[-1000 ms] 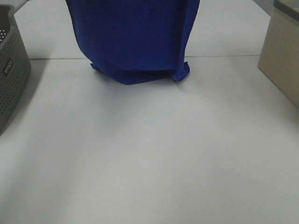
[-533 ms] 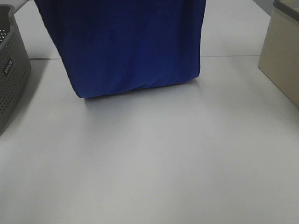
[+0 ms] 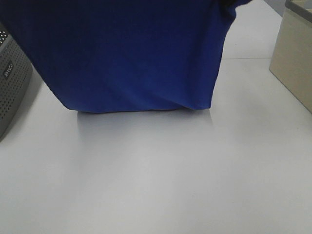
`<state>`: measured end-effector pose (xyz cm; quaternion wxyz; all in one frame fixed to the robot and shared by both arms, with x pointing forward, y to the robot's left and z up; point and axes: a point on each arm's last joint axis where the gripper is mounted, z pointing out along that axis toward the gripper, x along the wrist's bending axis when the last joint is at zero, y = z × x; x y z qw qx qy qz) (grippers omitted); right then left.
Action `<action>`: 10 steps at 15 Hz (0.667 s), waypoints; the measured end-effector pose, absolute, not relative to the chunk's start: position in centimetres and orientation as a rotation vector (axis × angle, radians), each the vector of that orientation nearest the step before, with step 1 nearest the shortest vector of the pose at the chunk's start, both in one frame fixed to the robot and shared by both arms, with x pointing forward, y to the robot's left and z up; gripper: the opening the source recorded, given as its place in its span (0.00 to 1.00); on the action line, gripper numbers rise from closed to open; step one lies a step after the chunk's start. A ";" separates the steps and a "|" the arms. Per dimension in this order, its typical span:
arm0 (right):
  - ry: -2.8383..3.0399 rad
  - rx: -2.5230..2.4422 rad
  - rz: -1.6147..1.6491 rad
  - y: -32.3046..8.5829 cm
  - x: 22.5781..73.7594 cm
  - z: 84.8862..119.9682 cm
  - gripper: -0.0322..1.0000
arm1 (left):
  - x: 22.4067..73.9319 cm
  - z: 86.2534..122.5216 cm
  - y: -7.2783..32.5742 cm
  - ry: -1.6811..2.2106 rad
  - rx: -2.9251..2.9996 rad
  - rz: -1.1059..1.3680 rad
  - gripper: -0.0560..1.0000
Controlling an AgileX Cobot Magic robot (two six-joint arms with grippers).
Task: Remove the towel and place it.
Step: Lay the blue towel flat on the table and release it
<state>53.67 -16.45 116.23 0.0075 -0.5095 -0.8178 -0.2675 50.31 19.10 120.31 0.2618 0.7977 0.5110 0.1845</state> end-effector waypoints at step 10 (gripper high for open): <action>-2.351 -1.593 -0.393 -18.3 47.3 106.5 0.05 | 43.4 107.3 18.6 1.581 2.303 -0.182 0.05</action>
